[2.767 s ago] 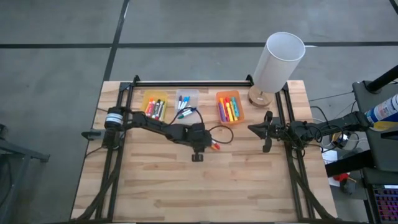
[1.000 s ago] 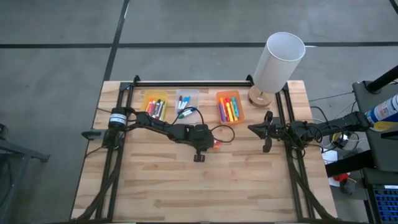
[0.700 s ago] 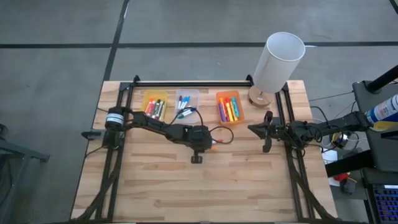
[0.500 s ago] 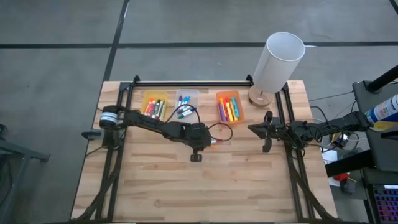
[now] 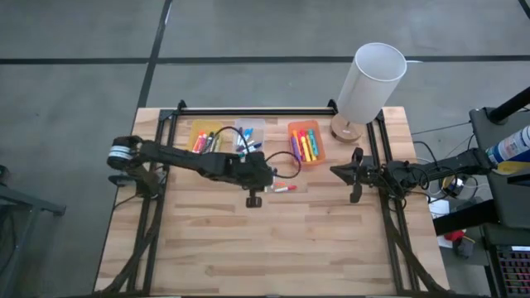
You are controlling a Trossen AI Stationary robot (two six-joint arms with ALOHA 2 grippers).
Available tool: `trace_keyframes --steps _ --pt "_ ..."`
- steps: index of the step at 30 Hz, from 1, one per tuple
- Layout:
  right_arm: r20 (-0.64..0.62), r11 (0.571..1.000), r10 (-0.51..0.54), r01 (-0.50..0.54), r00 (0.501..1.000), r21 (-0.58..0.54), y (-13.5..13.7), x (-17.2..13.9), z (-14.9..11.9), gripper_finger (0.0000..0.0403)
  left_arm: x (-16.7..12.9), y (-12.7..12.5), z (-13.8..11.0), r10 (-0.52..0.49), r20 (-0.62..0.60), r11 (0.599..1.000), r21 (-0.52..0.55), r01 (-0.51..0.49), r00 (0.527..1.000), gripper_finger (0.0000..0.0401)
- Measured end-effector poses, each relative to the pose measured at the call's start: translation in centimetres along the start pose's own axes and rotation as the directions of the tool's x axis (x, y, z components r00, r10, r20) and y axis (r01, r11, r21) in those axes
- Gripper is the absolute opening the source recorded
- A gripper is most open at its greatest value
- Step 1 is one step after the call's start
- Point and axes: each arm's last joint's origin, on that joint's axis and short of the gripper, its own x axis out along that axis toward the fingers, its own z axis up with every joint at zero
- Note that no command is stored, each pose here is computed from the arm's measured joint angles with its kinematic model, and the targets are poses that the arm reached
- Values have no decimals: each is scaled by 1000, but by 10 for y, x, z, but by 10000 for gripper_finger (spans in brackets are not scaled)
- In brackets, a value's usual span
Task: Pick & Place Markers
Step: Put the small orange highlighter pen into the transparent bin
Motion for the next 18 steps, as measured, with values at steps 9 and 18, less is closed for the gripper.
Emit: trace_keyframes --steps 9,18 --pt "-1 1000 0 0 1000 0 0 0 0 9 -42 36 -1 290 -8 957 13 -290 957 24" --pt "-1 1000 -1 1 1000 0 0 0 0 9 -45 90 -15 349 -82 928 -108 -357 933 27"
